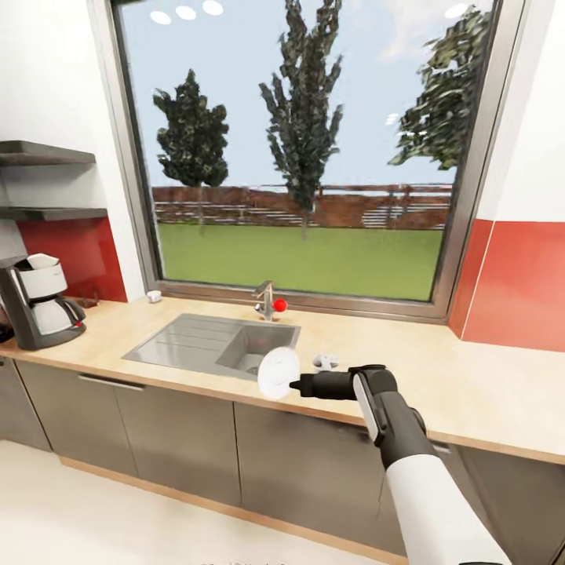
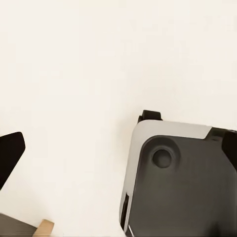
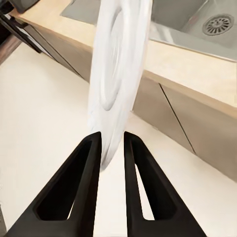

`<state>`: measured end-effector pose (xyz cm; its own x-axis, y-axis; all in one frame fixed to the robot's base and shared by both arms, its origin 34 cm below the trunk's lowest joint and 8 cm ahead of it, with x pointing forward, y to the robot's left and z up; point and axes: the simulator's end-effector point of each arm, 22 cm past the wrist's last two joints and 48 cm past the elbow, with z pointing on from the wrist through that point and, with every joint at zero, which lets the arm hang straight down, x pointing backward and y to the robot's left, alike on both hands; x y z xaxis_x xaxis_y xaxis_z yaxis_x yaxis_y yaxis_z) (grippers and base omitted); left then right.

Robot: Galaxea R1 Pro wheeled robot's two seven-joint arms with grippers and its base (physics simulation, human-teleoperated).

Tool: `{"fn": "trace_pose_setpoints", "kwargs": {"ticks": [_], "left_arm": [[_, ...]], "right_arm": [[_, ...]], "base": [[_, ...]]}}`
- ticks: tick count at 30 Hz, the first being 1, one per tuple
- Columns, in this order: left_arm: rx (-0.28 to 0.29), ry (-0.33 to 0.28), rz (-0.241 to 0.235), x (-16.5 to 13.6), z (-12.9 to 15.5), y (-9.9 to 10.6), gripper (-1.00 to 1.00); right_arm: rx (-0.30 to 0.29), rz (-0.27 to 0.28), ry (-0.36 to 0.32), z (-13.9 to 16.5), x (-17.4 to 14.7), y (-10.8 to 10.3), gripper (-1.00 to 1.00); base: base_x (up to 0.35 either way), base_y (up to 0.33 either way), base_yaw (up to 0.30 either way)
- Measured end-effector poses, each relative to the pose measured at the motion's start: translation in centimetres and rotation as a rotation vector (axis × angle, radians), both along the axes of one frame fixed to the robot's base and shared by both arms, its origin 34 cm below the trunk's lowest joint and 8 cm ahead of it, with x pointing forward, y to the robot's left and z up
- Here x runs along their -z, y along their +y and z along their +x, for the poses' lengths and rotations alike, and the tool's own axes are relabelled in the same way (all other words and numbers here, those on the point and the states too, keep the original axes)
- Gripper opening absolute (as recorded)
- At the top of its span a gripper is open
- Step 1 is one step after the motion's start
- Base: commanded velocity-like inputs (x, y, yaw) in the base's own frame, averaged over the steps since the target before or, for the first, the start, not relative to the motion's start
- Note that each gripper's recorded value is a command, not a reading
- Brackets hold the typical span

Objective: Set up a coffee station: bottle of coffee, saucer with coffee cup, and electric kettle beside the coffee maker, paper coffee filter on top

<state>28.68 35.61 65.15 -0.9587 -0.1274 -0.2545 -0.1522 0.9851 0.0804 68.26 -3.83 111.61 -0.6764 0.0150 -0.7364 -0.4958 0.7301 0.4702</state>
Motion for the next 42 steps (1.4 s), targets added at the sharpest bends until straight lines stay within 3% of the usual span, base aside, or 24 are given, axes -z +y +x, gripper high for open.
{"fn": "trace_pose_setpoints", "kwargs": {"ticks": [19, 42], "left_arm": [[0.001, 0.008, -0.010, 0.2, -0.3, -0.8, 1.00], [-0.005, 0.019, -0.015, 0.5, -0.7, -1.0, 1.00]], "right_arm": [[-0.005, -0.007, 0.009, 0.0, 0.6, 0.2, -1.00], [-0.004, -0.007, 0.020, 0.2, 1.3, 0.1, -1.00]], "base": [[0.022, 0.012, 0.263], [0.195, 0.218, 0.272]]}}
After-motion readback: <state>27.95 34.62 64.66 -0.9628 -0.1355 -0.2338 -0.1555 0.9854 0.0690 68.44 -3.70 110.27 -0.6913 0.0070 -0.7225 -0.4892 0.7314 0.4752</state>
